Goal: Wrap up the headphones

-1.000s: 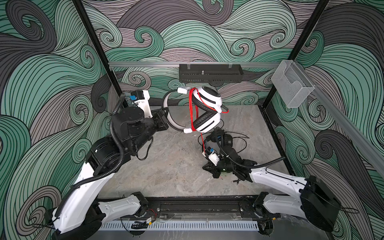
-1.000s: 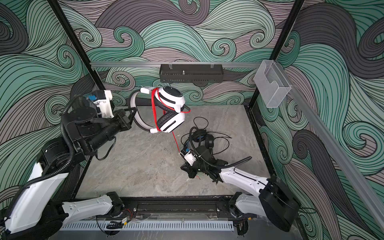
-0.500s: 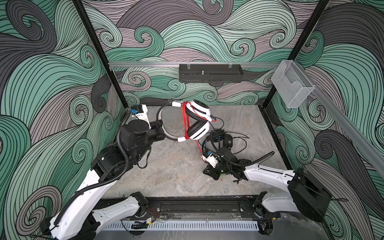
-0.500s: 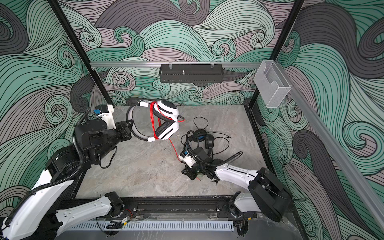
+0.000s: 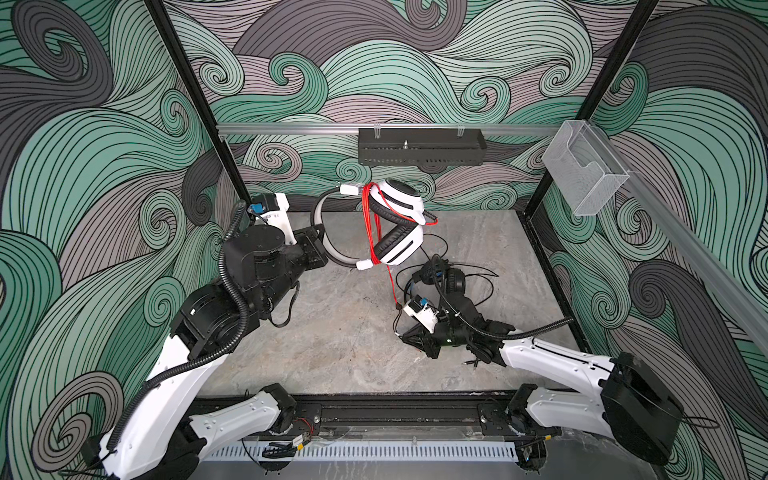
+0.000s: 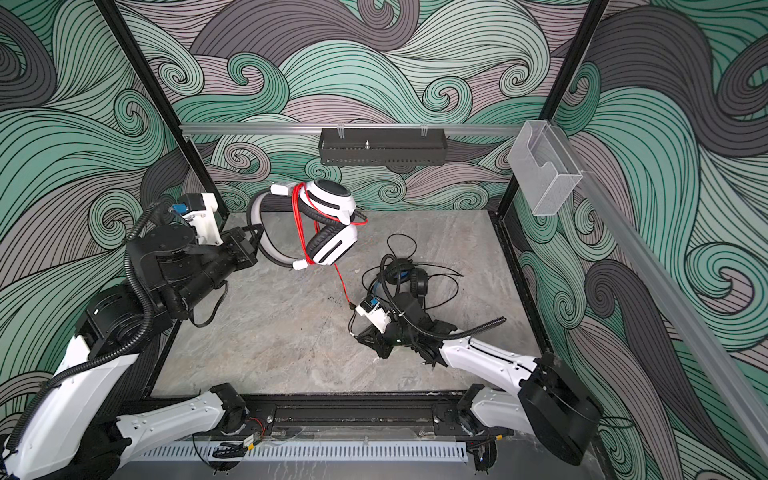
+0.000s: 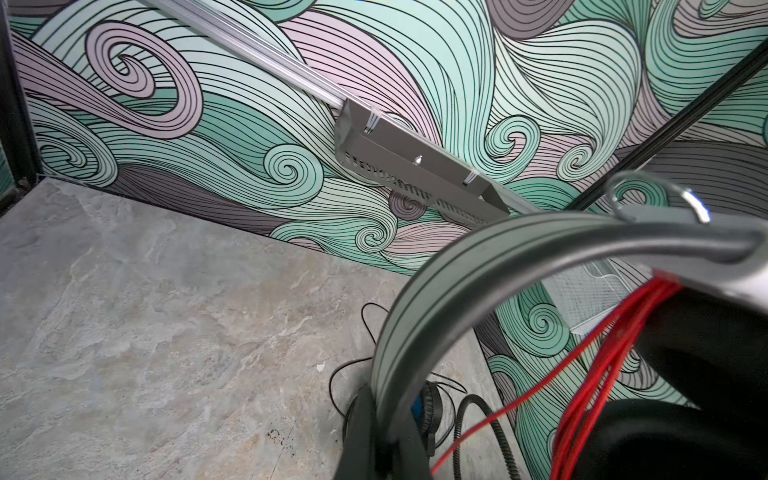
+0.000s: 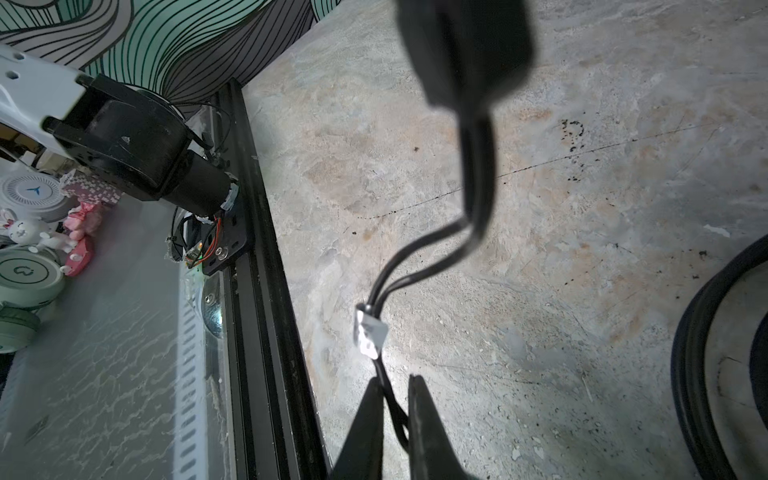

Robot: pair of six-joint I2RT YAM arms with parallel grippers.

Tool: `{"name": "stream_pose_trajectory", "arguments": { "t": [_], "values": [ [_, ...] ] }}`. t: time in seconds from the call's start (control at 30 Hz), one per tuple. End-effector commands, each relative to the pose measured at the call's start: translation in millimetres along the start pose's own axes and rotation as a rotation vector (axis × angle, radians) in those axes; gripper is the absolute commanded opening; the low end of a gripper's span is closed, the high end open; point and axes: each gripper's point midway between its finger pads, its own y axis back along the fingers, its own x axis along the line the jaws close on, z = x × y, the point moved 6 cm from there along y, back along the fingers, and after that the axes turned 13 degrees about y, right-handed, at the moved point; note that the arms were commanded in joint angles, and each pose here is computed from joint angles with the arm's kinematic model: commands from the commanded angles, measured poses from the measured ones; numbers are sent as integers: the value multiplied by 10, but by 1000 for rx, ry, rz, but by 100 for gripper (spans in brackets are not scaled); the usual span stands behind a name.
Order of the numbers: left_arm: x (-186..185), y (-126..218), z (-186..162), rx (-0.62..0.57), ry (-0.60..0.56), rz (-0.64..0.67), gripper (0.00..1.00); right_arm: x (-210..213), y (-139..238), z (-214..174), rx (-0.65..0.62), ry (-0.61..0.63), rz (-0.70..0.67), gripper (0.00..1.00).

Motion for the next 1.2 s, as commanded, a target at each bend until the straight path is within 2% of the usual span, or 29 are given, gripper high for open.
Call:
{"name": "stream_pose_trajectory", "arguments": {
  "t": [0.0, 0.13, 0.23, 0.33, 0.57, 0.87, 1.03, 1.17],
  "values": [
    [-290, 143, 268, -77, 91, -149, 0, -38, -44, 77, -10, 5, 8, 12],
    [-343, 171, 313, -80, 95, -167, 0, -59, -72, 93, 1, 16, 8, 7],
    [-375, 196, 339, -80, 97, -179, 0, -51, -56, 118, -7, 25, 10, 0],
    [-404, 206, 373, -83, 86, -178, 0, -15, 29, 177, 1, 43, 7, 0],
    [-371, 196, 497, -128, 59, -140, 0, 150, 547, 469, -59, 143, -93, 0],
    [-214, 39, 604, -151, 34, -74, 0, 491, 1141, 822, -143, 193, -97, 0],
    [-49, -138, 500, -127, -12, -15, 0, 726, 1638, 1218, -161, 313, -137, 0],
    [76, -351, 297, -60, -34, 12, 0, 880, 1973, 1605, -160, 417, -157, 0]
  ]
}}
